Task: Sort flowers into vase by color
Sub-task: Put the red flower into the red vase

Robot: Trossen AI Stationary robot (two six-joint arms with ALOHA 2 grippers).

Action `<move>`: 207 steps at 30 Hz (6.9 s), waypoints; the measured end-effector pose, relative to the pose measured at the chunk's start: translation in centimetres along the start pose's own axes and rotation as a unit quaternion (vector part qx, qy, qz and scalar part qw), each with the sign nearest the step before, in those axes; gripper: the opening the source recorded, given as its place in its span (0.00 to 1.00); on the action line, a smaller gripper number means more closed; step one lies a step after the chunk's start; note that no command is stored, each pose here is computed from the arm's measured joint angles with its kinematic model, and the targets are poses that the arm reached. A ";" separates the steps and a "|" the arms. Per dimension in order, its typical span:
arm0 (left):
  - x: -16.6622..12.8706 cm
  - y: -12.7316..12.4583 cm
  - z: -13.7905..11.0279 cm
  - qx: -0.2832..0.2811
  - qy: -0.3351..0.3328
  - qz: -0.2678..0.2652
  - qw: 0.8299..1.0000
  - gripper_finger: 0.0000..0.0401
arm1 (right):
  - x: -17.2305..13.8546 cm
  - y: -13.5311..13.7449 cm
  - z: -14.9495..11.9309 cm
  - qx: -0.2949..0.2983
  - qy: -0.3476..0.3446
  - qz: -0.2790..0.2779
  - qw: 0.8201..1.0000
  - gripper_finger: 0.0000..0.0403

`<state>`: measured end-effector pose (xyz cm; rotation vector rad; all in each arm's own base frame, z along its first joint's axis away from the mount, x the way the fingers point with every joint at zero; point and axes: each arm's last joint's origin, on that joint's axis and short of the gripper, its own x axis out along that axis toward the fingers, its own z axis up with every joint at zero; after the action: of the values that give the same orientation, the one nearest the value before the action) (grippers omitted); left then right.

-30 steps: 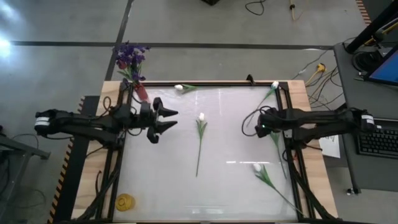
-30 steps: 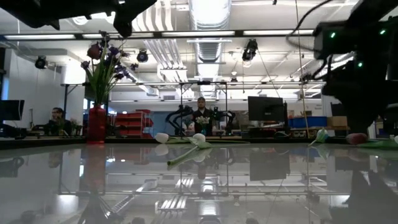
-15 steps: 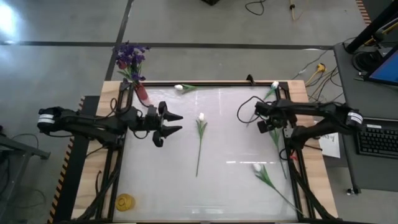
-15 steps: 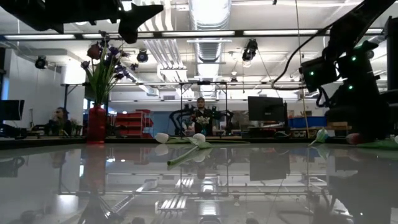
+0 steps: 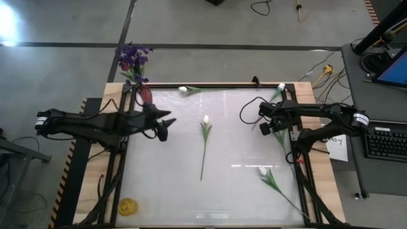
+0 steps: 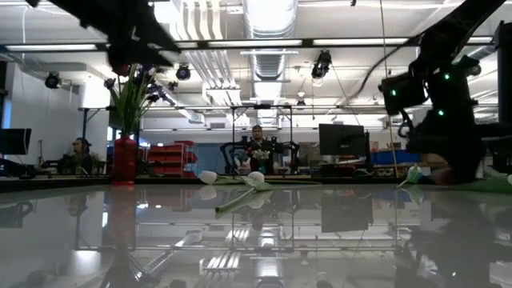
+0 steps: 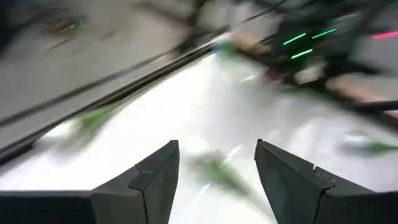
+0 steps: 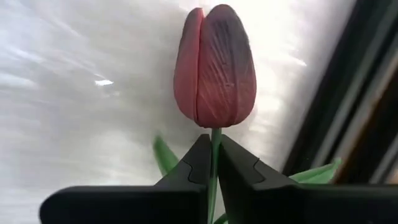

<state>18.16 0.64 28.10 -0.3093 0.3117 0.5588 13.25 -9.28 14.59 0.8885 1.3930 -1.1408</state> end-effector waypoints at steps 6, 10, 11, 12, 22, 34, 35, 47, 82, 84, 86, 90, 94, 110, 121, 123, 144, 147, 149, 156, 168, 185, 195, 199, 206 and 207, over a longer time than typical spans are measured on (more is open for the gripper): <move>-0.4 1.7 -1.5 -0.040 0.033 0.163 0.985 0.50 | -3.8 0.1 0.8 -0.007 -0.105 0.086 0.991 0.03; -0.1 2.5 -2.9 -0.060 0.006 0.229 0.972 0.50 | -7.3 0.4 0.9 -0.033 -0.201 0.163 0.965 0.03; 0.0 2.7 -3.3 -0.068 -0.006 0.244 0.967 0.50 | -8.1 0.6 0.8 -0.040 -0.225 0.184 0.956 0.03; 0.0 3.0 -3.6 -0.076 -0.019 0.260 0.963 0.50 | -8.9 0.7 0.7 -0.047 -0.247 0.203 0.946 0.02; 1.4 6.7 -5.3 -0.148 -0.063 0.388 0.908 0.64 | -13.0 2.3 -1.3 -0.130 -0.366 0.336 0.858 0.02; 3.3 11.4 -3.9 -0.202 0.005 0.432 0.879 0.84 | -12.9 3.1 -1.9 -0.168 -0.365 0.337 0.851 0.02; 3.5 11.7 -3.8 -0.203 0.010 0.428 0.881 0.84 | -12.8 3.2 -1.9 -0.169 -0.365 0.336 0.851 0.02; 4.9 13.5 -2.4 -0.199 0.004 0.403 0.893 0.84 | -12.7 3.2 -1.9 -0.176 -0.366 0.332 0.851 0.03; -3.3 11.2 -2.2 -0.131 0.020 0.271 0.953 0.69 | -17.5 12.1 -0.1 -0.241 -0.616 0.514 0.547 0.03; -3.9 11.1 -2.4 -0.135 0.019 0.260 0.956 0.68 | -18.4 12.6 0.2 -0.233 -0.624 0.520 0.535 0.03; -4.2 11.0 -2.6 -0.141 0.014 0.255 0.957 0.67 | -19.3 13.3 0.7 -0.233 -0.635 0.518 0.524 0.03; -4.3 11.2 -3.0 -0.141 0.012 0.272 0.952 0.66 | -20.6 15.2 1.7 -0.240 -0.644 0.510 0.517 0.03; -4.3 11.6 -2.8 -0.159 -0.029 0.345 0.925 0.64 | -21.5 16.8 2.3 -0.268 -0.627 0.538 0.496 0.03; -4.5 11.0 -3.1 -0.096 0.033 0.244 0.964 0.64 | -22.8 22.0 6.6 -0.232 -0.727 0.475 0.438 0.03; -3.6 9.6 -3.1 -0.018 0.008 0.055 0.998 0.64 | -20.9 26.9 12.5 -0.238 -0.718 0.481 0.444 0.03; -3.2 9.0 -2.7 0.012 -0.020 -0.009 1.000 0.64 | -20.5 27.0 13.3 -0.231 -0.700 0.495 0.459 0.03; 2.6 7.7 2.0 0.137 -0.136 0.010 0.981 0.61 | -19.1 27.7 14.7 -0.248 -0.684 0.495 0.474 0.03; 3.2 7.7 2.0 0.122 -0.136 0.008 0.983 0.51 | -18.8 27.8 14.8 -0.257 -0.680 0.487 0.484 0.03; 3.6 7.7 1.8 0.116 -0.127 0.008 0.985 0.42 | -18.7 27.9 14.8 -0.259 -0.678 0.486 0.487 0.03; 4.3 7.7 1.5 0.101 -0.115 -0.003 0.988 0.04 | -18.6 28.2 14.3 -0.266 -0.670 0.487 0.493 0.03; 3.1 7.6 2.2 0.186 -0.067 0.010 0.980 0.00 | -19.1 27.9 13.6 -0.313 -0.623 0.489 0.525 0.12; 1.7 8.1 6.0 0.283 -0.119 0.158 0.939 0.00 | -24.7 22.3 9.8 -0.370 -0.616 0.410 0.561 0.49; 2.0 10.3 5.7 0.266 -0.176 0.239 0.917 0.00 | -23.1 20.1 6.4 -0.340 -0.648 0.367 0.574 0.41; 1.9 10.3 5.9 0.274 -0.177 0.242 0.914 0.00 | -21.7 19.3 5.9 -0.326 -0.643 0.373 0.584 0.37; 1.6 10.4 6.4 0.294 -0.134 0.279 0.904 0.00 | -20.1 18.6 5.6 -0.299 -0.648 0.358 0.602 0.32; 1.6 10.4 6.4 0.293 -0.133 0.278 0.905 0.00 | -20.0 18.6 5.6 -0.296 -0.649 0.360 0.602 0.31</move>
<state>14.96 12.07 31.20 0.4591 0.2877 1.0235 35.33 -8.25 31.51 -0.0698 0.0237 -0.3298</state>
